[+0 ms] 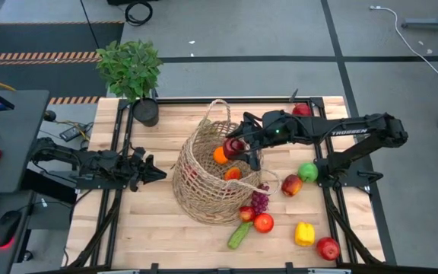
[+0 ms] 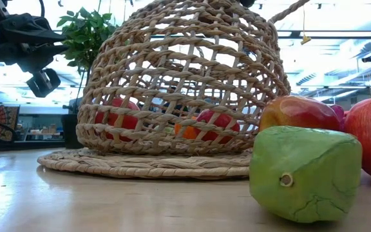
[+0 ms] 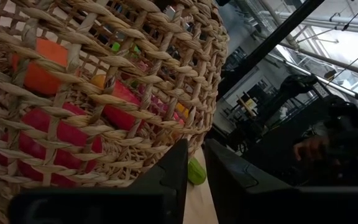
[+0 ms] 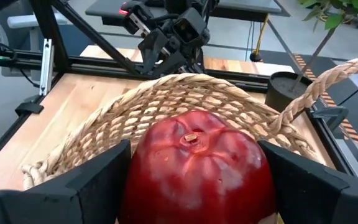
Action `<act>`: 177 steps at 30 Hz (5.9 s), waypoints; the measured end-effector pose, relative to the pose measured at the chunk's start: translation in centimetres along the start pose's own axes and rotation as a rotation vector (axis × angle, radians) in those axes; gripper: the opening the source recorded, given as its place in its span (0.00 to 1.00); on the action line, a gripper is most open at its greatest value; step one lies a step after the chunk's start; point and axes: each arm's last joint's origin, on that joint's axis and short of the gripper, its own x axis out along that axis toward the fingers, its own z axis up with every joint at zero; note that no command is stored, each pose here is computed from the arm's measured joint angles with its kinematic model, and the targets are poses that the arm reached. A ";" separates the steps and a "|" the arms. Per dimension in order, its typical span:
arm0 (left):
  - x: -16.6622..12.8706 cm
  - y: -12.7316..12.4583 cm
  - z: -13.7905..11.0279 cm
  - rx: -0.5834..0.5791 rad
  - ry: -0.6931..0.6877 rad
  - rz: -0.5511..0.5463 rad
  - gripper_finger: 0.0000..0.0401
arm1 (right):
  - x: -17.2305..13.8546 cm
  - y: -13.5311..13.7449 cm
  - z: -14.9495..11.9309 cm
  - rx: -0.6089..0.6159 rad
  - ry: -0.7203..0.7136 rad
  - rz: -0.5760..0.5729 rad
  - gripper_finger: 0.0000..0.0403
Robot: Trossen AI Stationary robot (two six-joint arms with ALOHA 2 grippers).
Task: Build produce basket
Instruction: Put the red apple into the brown basket, then put the yellow bell pepper into the brown basket
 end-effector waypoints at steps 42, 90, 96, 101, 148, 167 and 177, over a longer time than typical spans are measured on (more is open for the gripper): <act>0.0 0.0 0.0 0.000 0.001 0.000 0.15 | 8.8 -0.8 -1.1 0.407 0.339 -0.002 0.85; 0.0 0.0 0.0 0.000 0.000 0.000 0.14 | 8.8 -2.1 -1.4 0.195 0.316 0.223 0.94; 0.0 0.0 0.0 0.000 0.000 0.000 0.15 | 3.6 -1.6 2.3 0.131 0.171 0.172 0.94; 0.0 0.0 0.0 0.000 0.000 0.000 0.14 | -1.5 0.7 5.4 0.035 0.000 0.191 0.94; 0.0 0.0 0.0 -0.001 0.000 0.000 0.14 | -9.6 20.9 -6.6 -0.169 0.623 0.281 0.89; 0.0 0.0 0.0 -0.001 0.000 0.000 0.14 | -10.0 22.8 -11.5 -0.581 0.697 0.876 0.89; 0.0 0.0 0.0 -0.001 0.000 0.000 0.16 | -9.0 22.8 -13.4 -0.792 0.577 0.903 0.89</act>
